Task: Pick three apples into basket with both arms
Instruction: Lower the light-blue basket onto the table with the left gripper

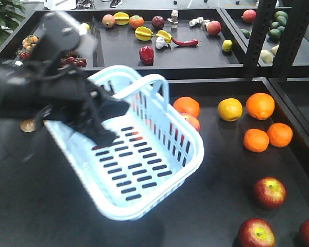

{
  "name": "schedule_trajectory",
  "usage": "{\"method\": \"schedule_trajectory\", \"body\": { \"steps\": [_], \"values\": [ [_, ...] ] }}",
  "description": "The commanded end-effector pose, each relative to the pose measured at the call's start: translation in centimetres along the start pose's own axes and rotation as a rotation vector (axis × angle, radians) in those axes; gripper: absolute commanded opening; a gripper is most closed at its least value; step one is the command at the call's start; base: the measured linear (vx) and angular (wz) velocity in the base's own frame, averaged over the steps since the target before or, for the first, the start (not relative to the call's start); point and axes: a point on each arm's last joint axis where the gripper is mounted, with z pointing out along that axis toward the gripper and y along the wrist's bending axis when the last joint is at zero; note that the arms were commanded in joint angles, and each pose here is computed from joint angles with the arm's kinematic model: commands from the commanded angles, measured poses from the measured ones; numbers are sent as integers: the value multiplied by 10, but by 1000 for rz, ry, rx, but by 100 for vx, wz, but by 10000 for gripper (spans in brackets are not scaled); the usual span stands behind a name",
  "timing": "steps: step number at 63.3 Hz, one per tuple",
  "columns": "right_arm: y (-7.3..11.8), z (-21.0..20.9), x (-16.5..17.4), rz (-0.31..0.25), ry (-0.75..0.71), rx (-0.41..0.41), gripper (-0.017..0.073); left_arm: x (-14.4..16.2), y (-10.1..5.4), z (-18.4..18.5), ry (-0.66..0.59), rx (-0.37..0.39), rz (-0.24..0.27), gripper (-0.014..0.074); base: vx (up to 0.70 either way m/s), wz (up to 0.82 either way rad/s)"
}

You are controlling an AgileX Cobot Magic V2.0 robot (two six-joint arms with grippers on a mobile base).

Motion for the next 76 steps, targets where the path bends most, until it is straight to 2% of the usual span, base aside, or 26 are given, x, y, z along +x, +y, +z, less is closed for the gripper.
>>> {"method": "schedule_trajectory", "body": {
  "steps": [1,9,12,25,30,34,46,59,70,76],
  "values": [
    [1,0,-2,-14,-69,-16,-5,-22,5,10,-32,30,25,-6,0,0],
    [1,0,-2,-14,-69,-16,-5,-23,16,45,51,89,59,-6,0,0],
    [1,0,-2,-14,-69,-16,-5,-22,21,59,70,104,52,-6,0,0],
    [1,0,-2,-14,-69,-16,-5,-23,24,93,56,217,33,-6,0,0],
    [1,0,-2,-14,-69,-16,-5,-19,25,102,51,240,57,-6,0,0],
    [1,0,-2,-14,-69,-16,-5,-17,25,108,53,251,57,-5,0,0],
    [1,0,-2,-14,-69,-16,-5,-8,28,122,84,261,43,4,0,0],
    [1,0,-2,-14,-69,-16,-5,-11,31,122,66,238,45,27,0,0],
    [1,0,-2,-14,-69,-16,-5,-11,32,123,59,226,43,111,0,0],
    [1,0,-2,-14,-69,-16,-5,-11,31,123,60,228,38,204,0,0]
  ]
}}
